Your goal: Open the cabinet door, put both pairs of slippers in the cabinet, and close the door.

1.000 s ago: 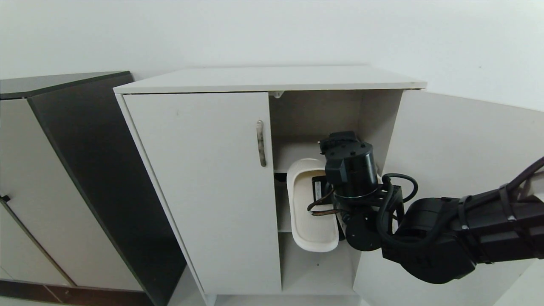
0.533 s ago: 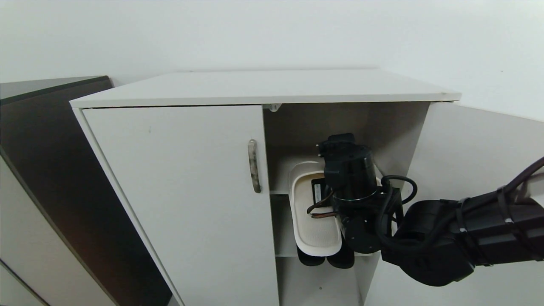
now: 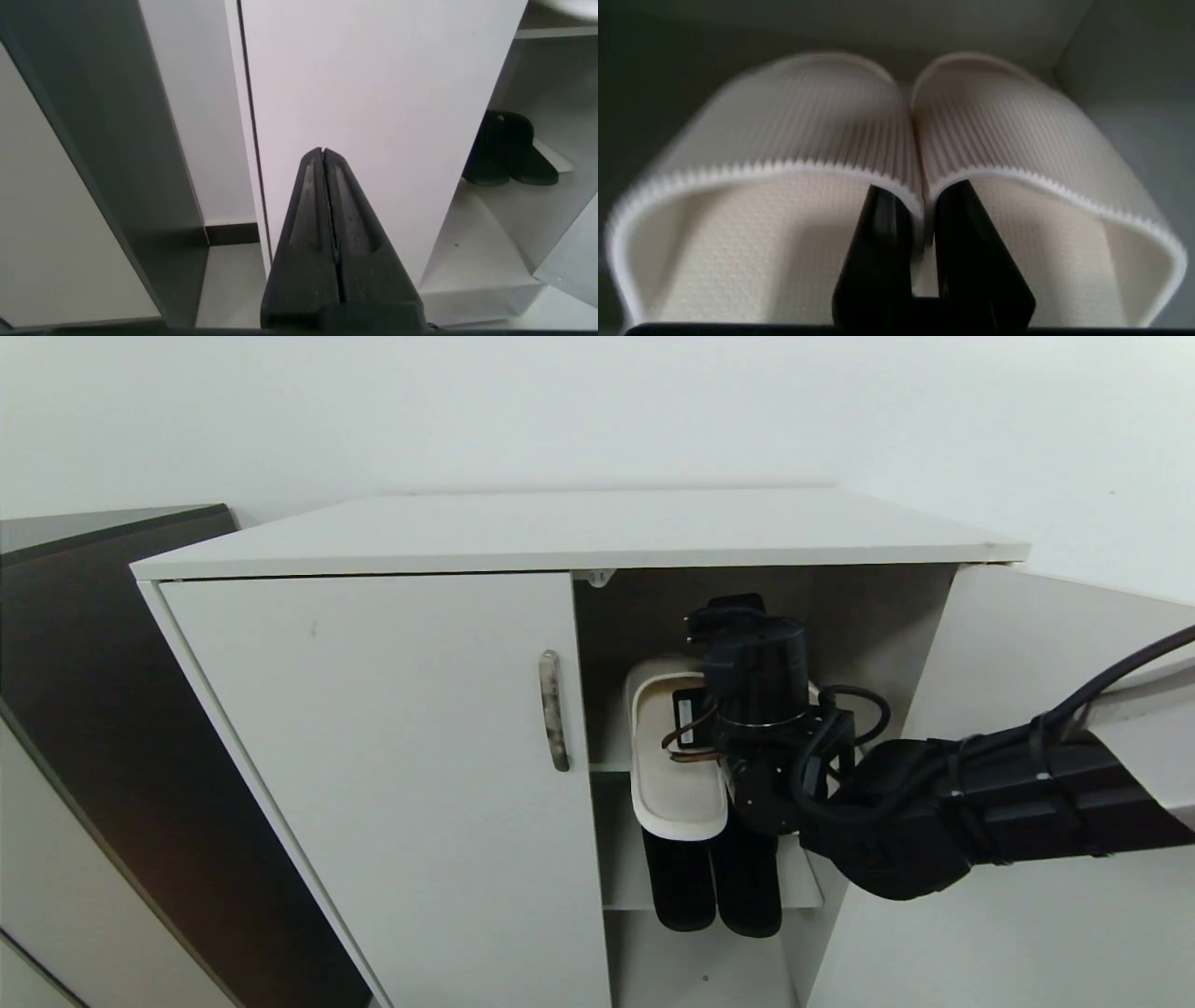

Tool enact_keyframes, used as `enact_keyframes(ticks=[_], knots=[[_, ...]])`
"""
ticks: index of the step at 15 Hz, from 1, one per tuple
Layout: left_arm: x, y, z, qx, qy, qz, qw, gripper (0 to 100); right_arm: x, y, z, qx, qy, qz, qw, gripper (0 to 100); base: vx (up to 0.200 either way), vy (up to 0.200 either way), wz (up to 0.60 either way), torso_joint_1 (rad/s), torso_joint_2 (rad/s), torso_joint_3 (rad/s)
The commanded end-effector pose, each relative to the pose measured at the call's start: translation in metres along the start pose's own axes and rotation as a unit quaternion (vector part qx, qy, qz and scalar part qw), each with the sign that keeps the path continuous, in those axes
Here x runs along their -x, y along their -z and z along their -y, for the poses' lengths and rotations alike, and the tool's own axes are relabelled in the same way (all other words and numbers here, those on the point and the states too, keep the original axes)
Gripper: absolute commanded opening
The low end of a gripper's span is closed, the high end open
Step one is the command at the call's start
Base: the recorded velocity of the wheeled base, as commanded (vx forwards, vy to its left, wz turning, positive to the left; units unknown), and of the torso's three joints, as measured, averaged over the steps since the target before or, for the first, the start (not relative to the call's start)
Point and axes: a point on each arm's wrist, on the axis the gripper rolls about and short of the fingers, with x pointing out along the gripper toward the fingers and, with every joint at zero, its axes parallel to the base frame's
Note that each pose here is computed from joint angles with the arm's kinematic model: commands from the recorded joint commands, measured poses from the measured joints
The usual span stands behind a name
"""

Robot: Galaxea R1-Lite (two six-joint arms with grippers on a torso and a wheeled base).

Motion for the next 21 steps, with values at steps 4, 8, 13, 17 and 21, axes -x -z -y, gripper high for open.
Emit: enact_keyframes(ticks=[4,8,13,17,21], knots=[[0.0,0.0,0.0,0.001,0.0,0.0,1.0,0,-0.044,0.001,-0.008,0.001,0.024,0.004,1.0,0,0.0,0.0,0.0,0.0,0.0,0.0],[0.0,0.0,0.0,0.002,-0.001,0.0,1.0,0,-0.058,-0.001,-0.008,0.003,0.026,0.0,1.0,0,0.0,0.0,0.0,0.0,0.0,0.0],[0.0,0.0,0.0,0.002,-0.001,0.0,1.0,0,-0.069,-0.005,-0.003,0.002,0.036,-0.003,0.999,0,0.0,0.0,0.0,0.0,0.0,0.0],[0.0,0.0,0.0,0.002,-0.001,0.0,1.0,0,-0.08,0.0,0.001,0.002,0.046,-0.005,0.999,0,0.0,0.0,0.0,0.0,0.0,0.0],[0.0,0.0,0.0,0.002,-0.002,0.0,1.0,0,-0.082,0.003,0.0,0.002,0.046,-0.007,0.999,0,0.0,0.0,0.0,0.0,0.0,0.0]])
